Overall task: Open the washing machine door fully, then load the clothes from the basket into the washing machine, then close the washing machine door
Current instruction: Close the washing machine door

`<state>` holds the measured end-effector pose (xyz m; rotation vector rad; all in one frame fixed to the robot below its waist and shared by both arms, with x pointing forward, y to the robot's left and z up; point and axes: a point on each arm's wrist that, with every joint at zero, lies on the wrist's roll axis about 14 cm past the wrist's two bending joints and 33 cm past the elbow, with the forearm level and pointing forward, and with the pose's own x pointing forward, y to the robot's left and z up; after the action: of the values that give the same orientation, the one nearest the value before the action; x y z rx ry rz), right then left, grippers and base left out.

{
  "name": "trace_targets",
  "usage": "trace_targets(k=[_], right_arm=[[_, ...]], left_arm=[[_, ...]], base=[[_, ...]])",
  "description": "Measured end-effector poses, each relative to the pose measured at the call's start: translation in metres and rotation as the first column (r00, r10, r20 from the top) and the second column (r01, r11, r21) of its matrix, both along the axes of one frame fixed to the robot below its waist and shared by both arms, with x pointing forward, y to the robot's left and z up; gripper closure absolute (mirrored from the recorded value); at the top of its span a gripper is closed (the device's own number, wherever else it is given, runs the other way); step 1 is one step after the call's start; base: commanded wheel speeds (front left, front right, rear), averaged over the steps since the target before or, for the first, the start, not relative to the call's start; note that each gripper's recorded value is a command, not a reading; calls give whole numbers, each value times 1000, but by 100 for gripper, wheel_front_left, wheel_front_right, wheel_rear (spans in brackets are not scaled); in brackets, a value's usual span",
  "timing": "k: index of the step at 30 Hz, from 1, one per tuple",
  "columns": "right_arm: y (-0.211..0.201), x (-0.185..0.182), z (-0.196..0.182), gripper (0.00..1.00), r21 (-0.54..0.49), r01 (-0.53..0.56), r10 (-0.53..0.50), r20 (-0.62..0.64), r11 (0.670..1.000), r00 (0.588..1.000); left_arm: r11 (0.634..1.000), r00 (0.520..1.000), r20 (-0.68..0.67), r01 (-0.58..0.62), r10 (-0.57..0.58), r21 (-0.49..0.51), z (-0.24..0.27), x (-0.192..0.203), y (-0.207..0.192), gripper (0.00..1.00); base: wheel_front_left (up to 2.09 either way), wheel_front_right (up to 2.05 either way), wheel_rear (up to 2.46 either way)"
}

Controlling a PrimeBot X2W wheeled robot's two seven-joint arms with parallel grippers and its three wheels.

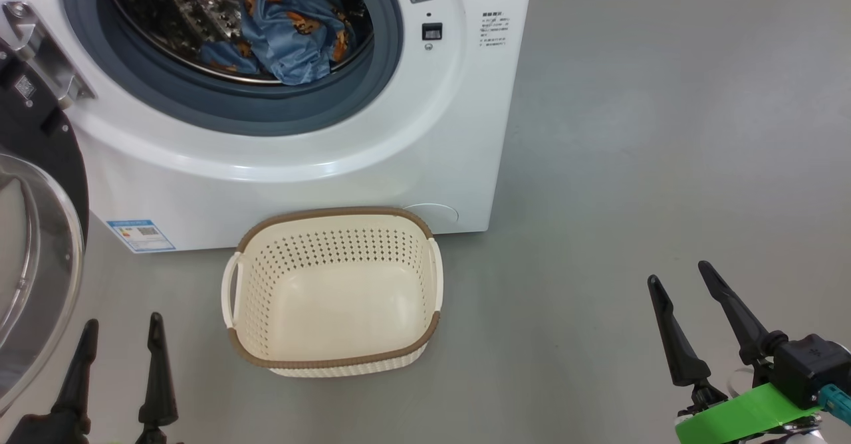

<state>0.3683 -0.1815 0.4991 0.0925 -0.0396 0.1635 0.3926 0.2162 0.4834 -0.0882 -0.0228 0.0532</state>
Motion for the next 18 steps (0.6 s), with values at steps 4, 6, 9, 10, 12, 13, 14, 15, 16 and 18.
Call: trace_targets(k=[4, 6, 9, 10, 12, 13, 14, 15, 16, 18], right_arm=[[1, 1, 0, 0, 1, -4, 4, 0, 1000, 1000], [2, 1, 0, 0, 1, -7, 7, 0, 1000, 1000], [4, 2, 0, 0, 2, -12, 12, 0, 1000, 1000], [5, 2, 0, 0, 2, -14, 14, 0, 1000, 1000], [6, 3, -1, 0, 3, -19, 19, -1, 1000, 1000], [7, 4, -1, 0, 3, -22, 22, -2, 1000, 1000], [8, 4, -1, 0, 3, -26, 26, -2, 1000, 1000], [9, 5, -1, 0, 4, -30, 30, -2, 1000, 1000], [11, 6, -1, 0, 4, -34, 34, -2, 999, 999], [14, 8, -2, 0, 5, -45, 45, -2, 999, 999]], left_arm=[[1000, 1000, 1, -5, 5, -4, 0, -1, 2, 0], [1000, 1000, 1, -8, 8, -3, 0, -1, 3, 0], [1000, 1000, 0, -13, 13, -3, 0, -2, 4, 0], [1000, 1000, 0, -15, 15, -3, 0, -3, 5, 0], [1000, 1000, -1, -20, 20, -4, 0, -4, 6, 0], [1000, 1000, -2, -23, 23, -4, 0, -4, 7, 0], [1000, 1000, -2, -26, 26, -4, -1, -5, 9, 0], [1000, 1000, -3, -30, 30, -4, -1, -5, 10, 0], [999, 999, -3, -34, 34, -5, -1, -6, 11, 0], [999, 999, -3, -46, 46, -10, -1, -8, 15, 0]], base=[[0, 0, 0], [0, 0, 0], [0, 0, 0], [0, 0, 0], [0, 0, 0], [0, 0, 0], [0, 0, 0], [0, 0, 0], [0, 0, 0], [0, 0, 0]])
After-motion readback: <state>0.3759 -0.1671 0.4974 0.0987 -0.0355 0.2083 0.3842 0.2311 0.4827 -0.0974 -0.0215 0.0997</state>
